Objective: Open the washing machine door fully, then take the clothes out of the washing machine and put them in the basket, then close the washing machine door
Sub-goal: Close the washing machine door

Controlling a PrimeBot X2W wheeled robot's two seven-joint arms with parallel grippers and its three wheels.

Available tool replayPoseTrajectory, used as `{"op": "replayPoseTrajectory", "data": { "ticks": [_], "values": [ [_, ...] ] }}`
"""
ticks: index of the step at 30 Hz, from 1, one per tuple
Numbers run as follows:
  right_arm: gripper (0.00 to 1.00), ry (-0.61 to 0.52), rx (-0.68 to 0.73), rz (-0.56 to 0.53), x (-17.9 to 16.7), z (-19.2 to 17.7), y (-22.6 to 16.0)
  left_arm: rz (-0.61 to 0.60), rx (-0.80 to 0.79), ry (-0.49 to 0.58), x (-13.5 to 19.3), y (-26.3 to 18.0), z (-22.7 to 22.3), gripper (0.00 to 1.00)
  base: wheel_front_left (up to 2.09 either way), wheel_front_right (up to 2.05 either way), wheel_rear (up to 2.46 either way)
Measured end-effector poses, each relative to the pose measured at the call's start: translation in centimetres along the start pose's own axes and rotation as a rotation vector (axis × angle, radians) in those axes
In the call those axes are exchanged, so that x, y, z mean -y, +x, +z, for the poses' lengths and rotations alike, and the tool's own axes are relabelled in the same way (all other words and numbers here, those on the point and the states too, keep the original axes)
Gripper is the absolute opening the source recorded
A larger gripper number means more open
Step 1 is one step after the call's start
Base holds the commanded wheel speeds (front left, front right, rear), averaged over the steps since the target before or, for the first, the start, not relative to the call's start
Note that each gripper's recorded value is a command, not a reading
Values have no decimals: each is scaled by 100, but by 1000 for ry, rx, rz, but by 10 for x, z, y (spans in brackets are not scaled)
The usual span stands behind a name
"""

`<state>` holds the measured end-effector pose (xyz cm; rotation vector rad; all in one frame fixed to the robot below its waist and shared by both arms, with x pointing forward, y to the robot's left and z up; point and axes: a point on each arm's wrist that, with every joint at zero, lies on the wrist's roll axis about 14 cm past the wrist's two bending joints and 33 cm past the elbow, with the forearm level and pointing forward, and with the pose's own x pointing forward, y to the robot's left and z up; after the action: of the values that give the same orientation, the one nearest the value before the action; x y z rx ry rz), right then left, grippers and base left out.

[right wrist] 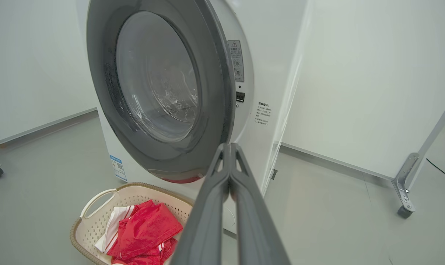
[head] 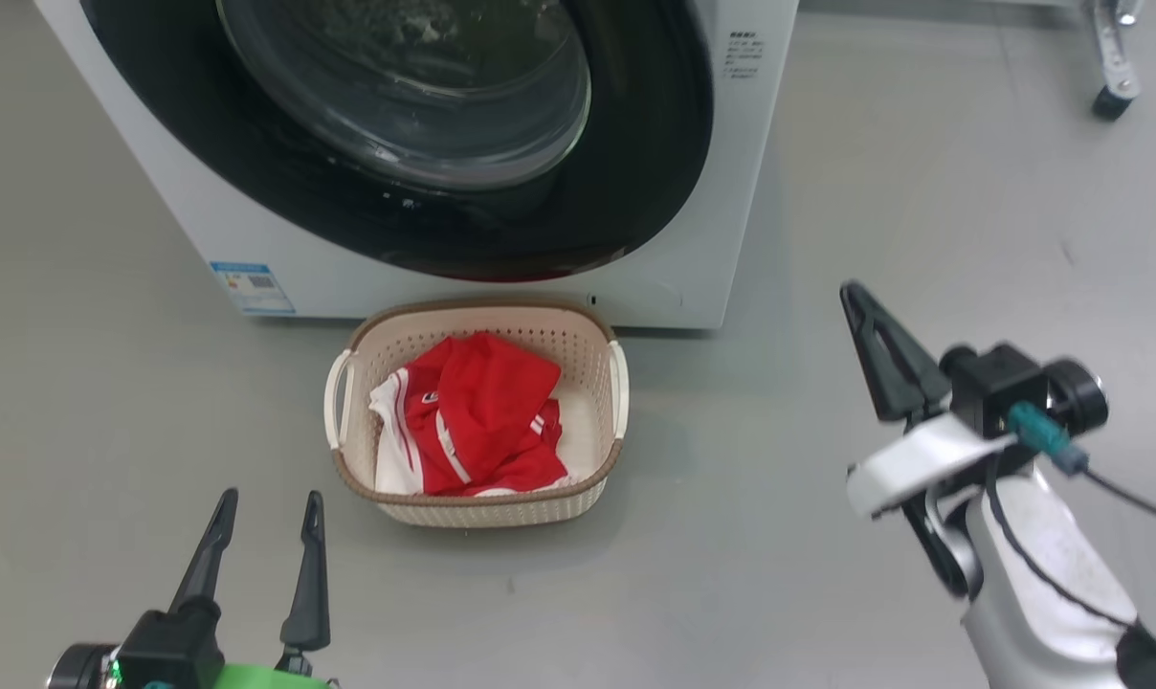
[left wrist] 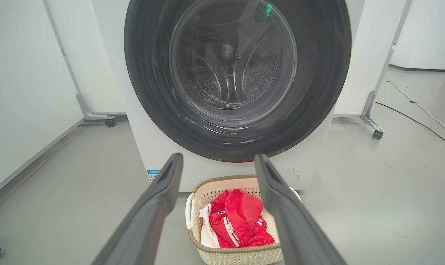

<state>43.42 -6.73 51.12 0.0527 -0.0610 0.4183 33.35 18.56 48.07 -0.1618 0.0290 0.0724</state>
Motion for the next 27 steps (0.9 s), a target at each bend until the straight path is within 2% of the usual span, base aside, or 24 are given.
{"op": "replayPoseTrajectory", "data": {
  "ticks": [11,16,27],
  "values": [
    [0,-37,19,94,-3,12,89,7,12,-16,1,30,2,100,0,0,0],
    [0,-50,5,116,2,4,124,11,22,-20,0,44,2,100,0,0,0],
    [0,-20,-14,207,-25,-23,181,95,-42,16,-29,53,-19,100,0,0,0]
  ]
}}
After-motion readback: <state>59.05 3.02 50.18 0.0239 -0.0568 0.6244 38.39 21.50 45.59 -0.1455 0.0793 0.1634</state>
